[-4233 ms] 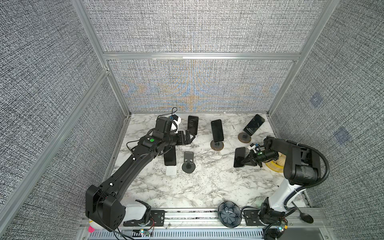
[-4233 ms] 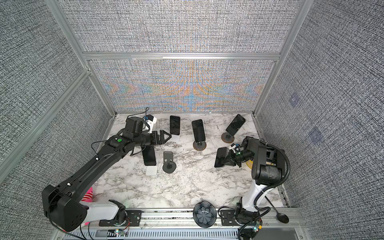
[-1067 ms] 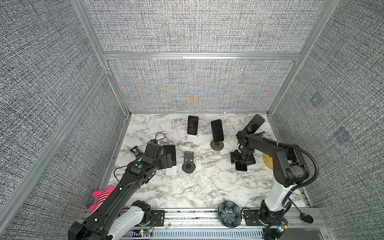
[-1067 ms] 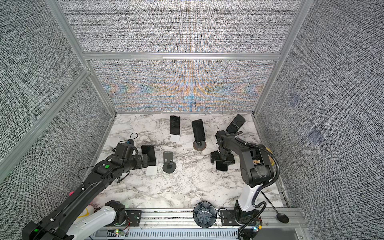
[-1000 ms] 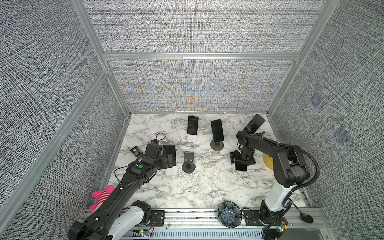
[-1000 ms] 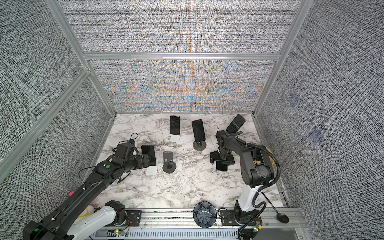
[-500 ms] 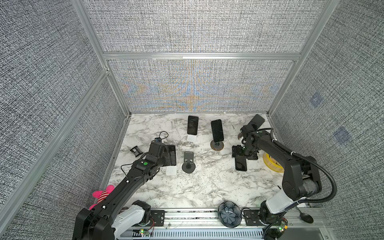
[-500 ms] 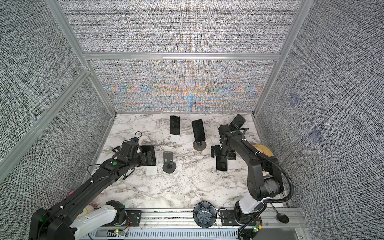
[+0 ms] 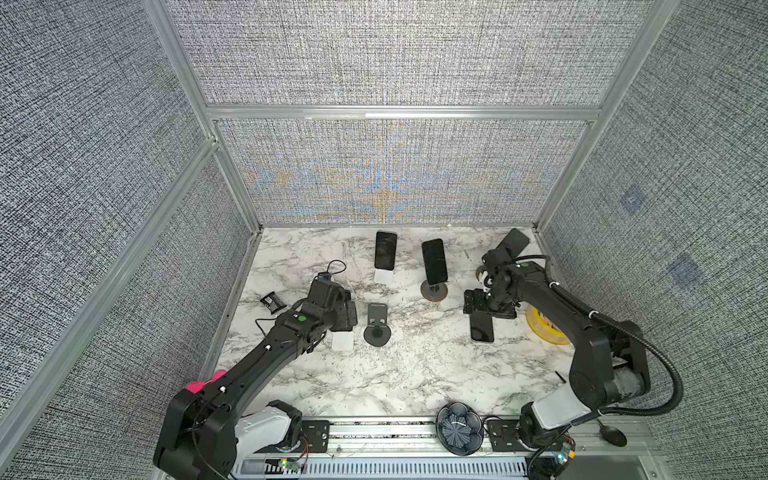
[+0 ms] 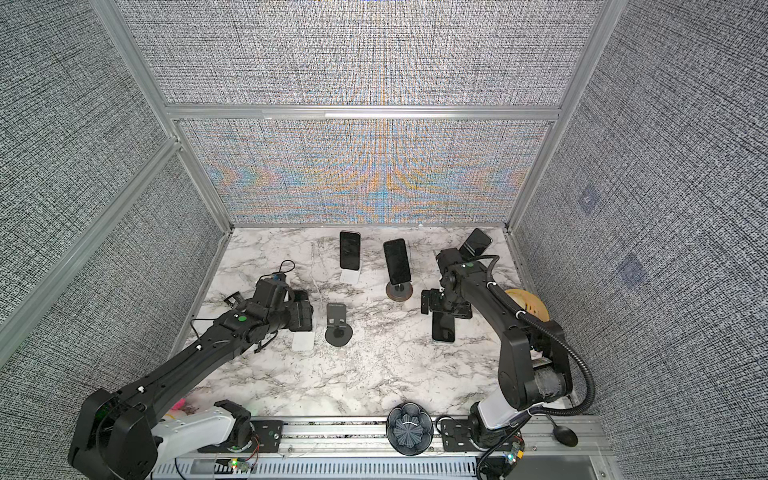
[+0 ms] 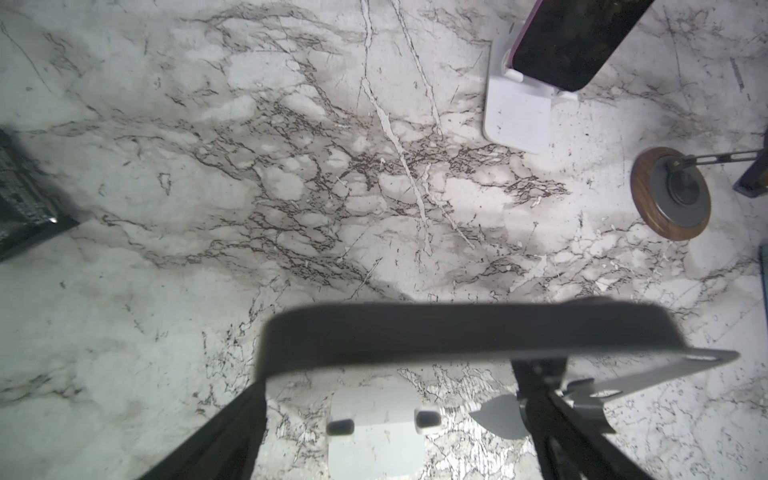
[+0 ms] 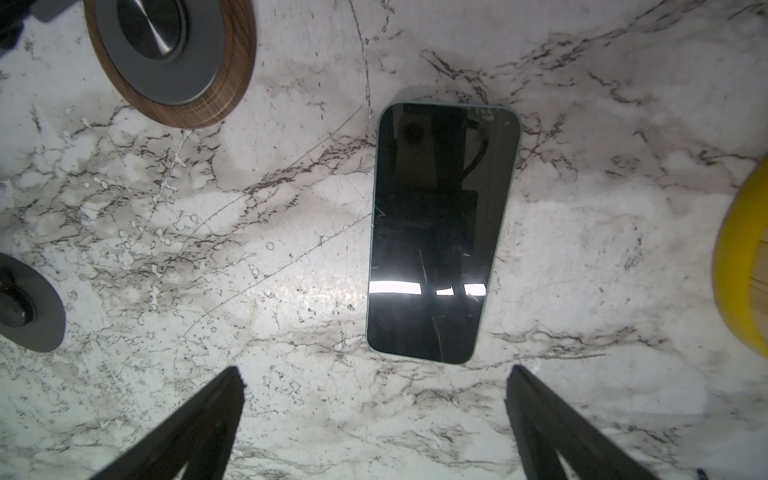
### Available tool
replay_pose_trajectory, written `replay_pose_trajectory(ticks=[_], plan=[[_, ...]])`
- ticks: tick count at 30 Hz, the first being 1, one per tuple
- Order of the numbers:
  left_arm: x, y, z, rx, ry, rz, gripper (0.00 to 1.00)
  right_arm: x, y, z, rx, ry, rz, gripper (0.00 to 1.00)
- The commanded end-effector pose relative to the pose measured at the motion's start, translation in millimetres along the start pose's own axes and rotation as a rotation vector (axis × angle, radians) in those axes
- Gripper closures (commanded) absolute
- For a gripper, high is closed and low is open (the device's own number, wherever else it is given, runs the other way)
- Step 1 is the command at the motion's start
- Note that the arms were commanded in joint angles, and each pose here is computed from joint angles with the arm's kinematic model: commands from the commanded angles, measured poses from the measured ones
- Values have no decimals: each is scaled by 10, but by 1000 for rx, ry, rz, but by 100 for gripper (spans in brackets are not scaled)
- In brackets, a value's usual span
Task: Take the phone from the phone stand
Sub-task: 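Lower the left gripper over the black phone on the white stand, then close the left gripper on the black phone and lift it off the white stand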
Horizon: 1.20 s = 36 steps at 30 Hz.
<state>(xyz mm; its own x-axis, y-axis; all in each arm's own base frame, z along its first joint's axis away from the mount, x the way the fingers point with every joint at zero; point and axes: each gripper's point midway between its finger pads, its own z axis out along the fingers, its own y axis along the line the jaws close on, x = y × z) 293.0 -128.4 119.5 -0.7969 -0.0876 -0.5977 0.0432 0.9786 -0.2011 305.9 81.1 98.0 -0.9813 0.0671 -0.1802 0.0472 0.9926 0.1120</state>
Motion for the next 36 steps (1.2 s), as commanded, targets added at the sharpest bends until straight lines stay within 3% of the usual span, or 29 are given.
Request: replay_pose_trajectory(ticks=[1,7,14,36], plan=[[-70,7,26,-21,-21,16,1,17,-31,-17,16,-7,-5,1],[-37,2,122,-35,2,25,2,10,-20,-8,11,-8,-9,1],[-26,-16,176,-49,21,44,13,-5,2,2,0,-8,-15,1],[-51,-24,139,-73,38,51,29,13,3,-37,-3,-17,-18,1]])
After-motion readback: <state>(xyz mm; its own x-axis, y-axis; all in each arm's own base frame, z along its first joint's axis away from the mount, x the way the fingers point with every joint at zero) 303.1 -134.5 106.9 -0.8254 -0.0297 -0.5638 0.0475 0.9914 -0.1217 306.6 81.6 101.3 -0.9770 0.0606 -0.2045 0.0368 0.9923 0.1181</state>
